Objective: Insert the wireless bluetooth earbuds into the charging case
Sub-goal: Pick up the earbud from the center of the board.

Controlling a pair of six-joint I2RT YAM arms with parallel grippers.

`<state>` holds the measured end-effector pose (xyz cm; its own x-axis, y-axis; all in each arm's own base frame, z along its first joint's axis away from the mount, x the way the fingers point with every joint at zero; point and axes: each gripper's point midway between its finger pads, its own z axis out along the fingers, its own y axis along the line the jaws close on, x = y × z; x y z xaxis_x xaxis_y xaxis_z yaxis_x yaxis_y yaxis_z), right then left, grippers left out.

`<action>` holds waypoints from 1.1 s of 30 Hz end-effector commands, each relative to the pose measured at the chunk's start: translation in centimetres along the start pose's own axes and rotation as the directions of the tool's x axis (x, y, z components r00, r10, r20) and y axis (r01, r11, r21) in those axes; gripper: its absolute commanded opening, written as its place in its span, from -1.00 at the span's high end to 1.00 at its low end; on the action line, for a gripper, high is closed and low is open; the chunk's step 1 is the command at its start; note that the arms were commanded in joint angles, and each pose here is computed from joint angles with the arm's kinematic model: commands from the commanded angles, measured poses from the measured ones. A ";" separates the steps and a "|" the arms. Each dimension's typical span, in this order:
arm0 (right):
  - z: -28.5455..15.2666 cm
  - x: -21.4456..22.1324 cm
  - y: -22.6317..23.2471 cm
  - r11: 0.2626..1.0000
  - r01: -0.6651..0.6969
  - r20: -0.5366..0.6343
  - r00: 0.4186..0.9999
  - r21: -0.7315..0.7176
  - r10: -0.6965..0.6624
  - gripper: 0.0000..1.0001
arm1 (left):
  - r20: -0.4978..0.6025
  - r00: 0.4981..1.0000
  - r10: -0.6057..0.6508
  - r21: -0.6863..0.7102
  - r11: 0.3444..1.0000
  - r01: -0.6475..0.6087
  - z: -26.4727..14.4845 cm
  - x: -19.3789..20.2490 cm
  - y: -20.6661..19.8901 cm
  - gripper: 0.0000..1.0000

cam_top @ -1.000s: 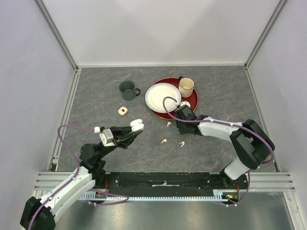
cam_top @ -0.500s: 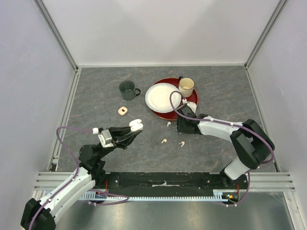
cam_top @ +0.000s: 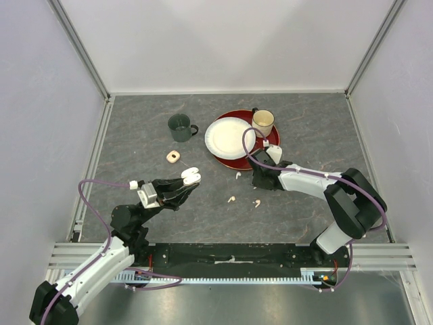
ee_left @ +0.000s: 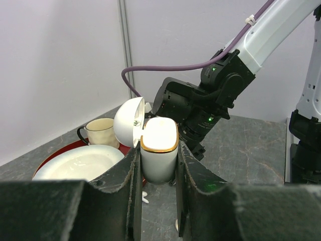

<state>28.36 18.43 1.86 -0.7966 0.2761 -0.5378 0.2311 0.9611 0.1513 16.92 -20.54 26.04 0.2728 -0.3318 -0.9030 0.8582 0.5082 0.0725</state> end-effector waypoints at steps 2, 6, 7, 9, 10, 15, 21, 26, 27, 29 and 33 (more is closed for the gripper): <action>0.3 -0.5 0.2 1.000 -0.010 0.013 1.000 0.028 0.010 0.13 | -0.016 1.000 0.013 -0.014 1.000 -0.013 -0.7 1.4 0.1 0.95; 0.4 -0.6 0.4 1.000 -0.017 0.011 1.000 0.026 0.016 0.15 | -0.016 1.000 0.011 -0.015 1.000 -0.011 -0.7 1.4 0.1 0.95; 0.4 -0.6 0.5 1.000 -0.016 0.011 1.000 0.024 0.015 0.17 | -0.016 1.000 0.013 -0.017 1.000 -0.013 -0.7 1.4 0.2 0.95; 0.4 -0.5 0.7 1.000 -0.017 0.006 1.000 0.020 0.017 0.20 | -0.017 1.000 0.013 -0.016 1.000 -0.014 -0.7 1.4 0.2 0.95; 0.3 -0.6 0.9 1.000 -0.018 0.005 1.000 0.013 0.017 0.23 | -0.016 1.000 0.014 -0.015 1.000 -0.014 -0.7 1.3 0.2 0.95; 0.2 -0.3 1.1 1.000 0.009 -0.003 1.000 0.001 -0.009 0.30 | -0.017 1.000 0.013 -0.016 1.000 -0.014 -0.7 1.4 0.2 0.95; -0.1 0.2 1.7 0.997 0.076 -0.012 0.997 -0.023 -0.077 0.38 | -0.019 1.000 0.013 -0.017 1.000 -0.013 -0.7 1.4 0.2 0.95; 0.1 0.7 1.5 0.987 0.158 -0.025 0.987 -0.029 -0.158 0.48 | -0.020 1.000 0.011 -0.016 1.000 -0.011 -0.7 1.4 0.2 0.95; 0.2 0.6 1.5 0.981 0.189 -0.020 0.982 -0.032 -0.190 0.51 | -0.022 1.000 0.010 -0.016 1.000 -0.010 -0.7 1.5 0.2 0.95; 0.3 0.7 1.7 0.971 0.233 -0.019 0.972 -0.049 -0.234 0.52 | -0.020 1.000 0.011 -0.016 1.000 -0.011 -0.7 1.5 0.2 0.95; 0.2 1.2 2.1 0.923 0.369 -0.023 0.927 -0.109 -0.374 0.52 | -0.017 1.000 0.010 -0.016 1.000 -0.011 -0.7 1.4 0.1 0.95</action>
<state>28.35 19.85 1.78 -0.8320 0.0599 -0.5516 0.0259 0.9973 0.0693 16.96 -20.54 26.00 0.2714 -0.3311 -0.9037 0.8577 0.5093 0.0710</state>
